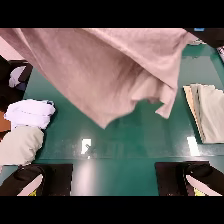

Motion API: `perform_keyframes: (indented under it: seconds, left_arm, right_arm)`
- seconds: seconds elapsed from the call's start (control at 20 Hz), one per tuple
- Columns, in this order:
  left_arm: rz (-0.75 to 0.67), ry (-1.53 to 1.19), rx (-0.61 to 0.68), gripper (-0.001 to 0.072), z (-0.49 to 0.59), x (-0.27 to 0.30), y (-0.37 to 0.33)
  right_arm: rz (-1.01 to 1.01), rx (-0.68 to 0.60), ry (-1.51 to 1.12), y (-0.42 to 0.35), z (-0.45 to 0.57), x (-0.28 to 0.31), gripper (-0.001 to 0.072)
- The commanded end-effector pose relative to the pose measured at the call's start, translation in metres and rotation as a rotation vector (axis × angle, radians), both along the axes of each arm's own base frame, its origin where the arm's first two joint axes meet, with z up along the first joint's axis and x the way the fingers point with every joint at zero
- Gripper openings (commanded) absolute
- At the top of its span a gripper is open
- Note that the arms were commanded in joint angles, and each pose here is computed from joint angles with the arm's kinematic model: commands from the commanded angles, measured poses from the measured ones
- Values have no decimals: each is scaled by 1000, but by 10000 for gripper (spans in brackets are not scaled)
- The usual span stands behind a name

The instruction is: Fold the shirts.

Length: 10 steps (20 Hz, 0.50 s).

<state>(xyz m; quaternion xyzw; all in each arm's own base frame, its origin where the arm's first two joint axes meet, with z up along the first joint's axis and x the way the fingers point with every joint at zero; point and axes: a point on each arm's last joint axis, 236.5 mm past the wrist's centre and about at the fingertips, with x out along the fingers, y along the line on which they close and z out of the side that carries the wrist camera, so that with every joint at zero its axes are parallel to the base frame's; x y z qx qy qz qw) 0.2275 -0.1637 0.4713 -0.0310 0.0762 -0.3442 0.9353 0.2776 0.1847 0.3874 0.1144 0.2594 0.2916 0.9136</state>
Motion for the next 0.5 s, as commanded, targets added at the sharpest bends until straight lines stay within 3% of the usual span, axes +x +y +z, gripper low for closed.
perform_keyframes:
  seconds: [0.0,0.25,0.4,0.45]
  left_arm:
    - [-3,125,72,26,-37,29,-4]
    - [40,595,265,27,-218,114,-2]
    - [111,794,373,27,-335,147,14]
    - [138,837,407,26,-367,154,21]
  right_arm:
    - [-4,-61,181,0,-48,0,15]
    - [73,-266,624,37,-238,10,16]
    - [75,-320,724,54,-331,24,29]
    - [72,-329,734,56,-350,31,210]
